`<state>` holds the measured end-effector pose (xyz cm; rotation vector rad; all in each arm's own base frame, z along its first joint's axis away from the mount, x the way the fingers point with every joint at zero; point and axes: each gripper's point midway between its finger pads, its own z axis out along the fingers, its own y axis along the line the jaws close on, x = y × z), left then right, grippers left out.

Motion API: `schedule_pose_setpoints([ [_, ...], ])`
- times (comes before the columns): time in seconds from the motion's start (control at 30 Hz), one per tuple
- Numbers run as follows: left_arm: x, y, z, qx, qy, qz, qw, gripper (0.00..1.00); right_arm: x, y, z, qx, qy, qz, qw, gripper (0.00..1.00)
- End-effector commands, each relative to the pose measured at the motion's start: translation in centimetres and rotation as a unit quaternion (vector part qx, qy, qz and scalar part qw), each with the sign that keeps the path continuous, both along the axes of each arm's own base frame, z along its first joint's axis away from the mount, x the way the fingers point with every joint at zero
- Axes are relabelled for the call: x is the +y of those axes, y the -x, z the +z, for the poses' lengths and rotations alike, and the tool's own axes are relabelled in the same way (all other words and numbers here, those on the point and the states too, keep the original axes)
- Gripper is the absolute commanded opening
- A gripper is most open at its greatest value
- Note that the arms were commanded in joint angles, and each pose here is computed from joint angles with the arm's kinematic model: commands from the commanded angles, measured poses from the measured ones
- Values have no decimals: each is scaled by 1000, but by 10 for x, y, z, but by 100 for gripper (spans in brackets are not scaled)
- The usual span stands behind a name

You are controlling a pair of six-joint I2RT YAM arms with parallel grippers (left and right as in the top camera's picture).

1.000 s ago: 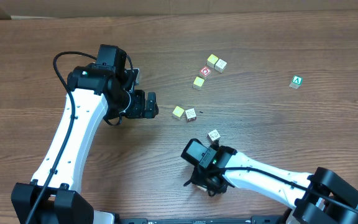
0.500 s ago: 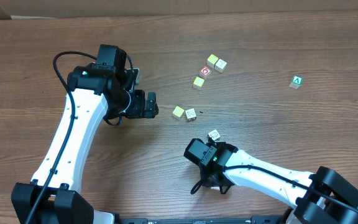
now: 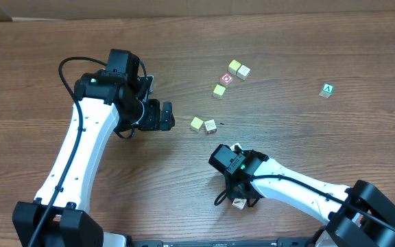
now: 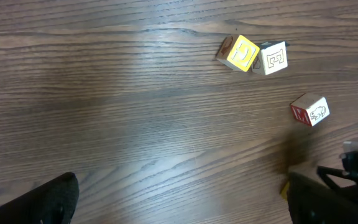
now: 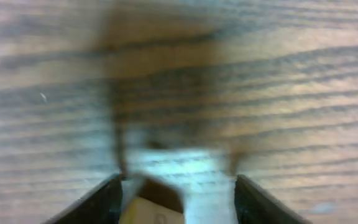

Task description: Flip 4 blocks

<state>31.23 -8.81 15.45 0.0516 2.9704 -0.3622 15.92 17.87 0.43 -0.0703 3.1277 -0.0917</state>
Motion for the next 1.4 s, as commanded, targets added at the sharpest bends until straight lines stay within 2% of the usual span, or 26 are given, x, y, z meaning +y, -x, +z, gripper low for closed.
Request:
schedule_pose_setpoints([
  [0.0,-4,-4,4,-7,6,-7,1000,100,11,-9,14,-4,-14,-27,1000,66],
  [0.13,-4,-4,4,-7,6,-7,1000,100,18,-12,41,3,-12,-78,997,70],
  [0.27,-4,-4,4,-6,6,-7,1000,100,30,11,51,66,-30,-181,981,69],
  [0.43,-3,0,3,1,5,-7,1000,100,27,38,35,107,-12,-294,950,81],
  [0.57,-3,0,3,1,4,-9,1000,100,34,42,20,119,-36,-303,945,79],
  [0.7,-3,0,3,2,5,-8,1000,100,32,45,12,120,-36,-332,935,68],
  [0.83,-3,1,3,3,4,-9,1000,100,25,41,7,99,-28,-332,938,58],
  [1.13,-3,3,3,9,3,-8,1000,100,10,24,3,44,-11,-227,973,58],
  [1.27,-3,3,3,9,4,-8,1000,100,12,17,2,30,-17,-157,987,46],
  [1.37,-3,3,3,9,4,-8,1000,100,15,14,2,27,-26,-113,993,41],
])
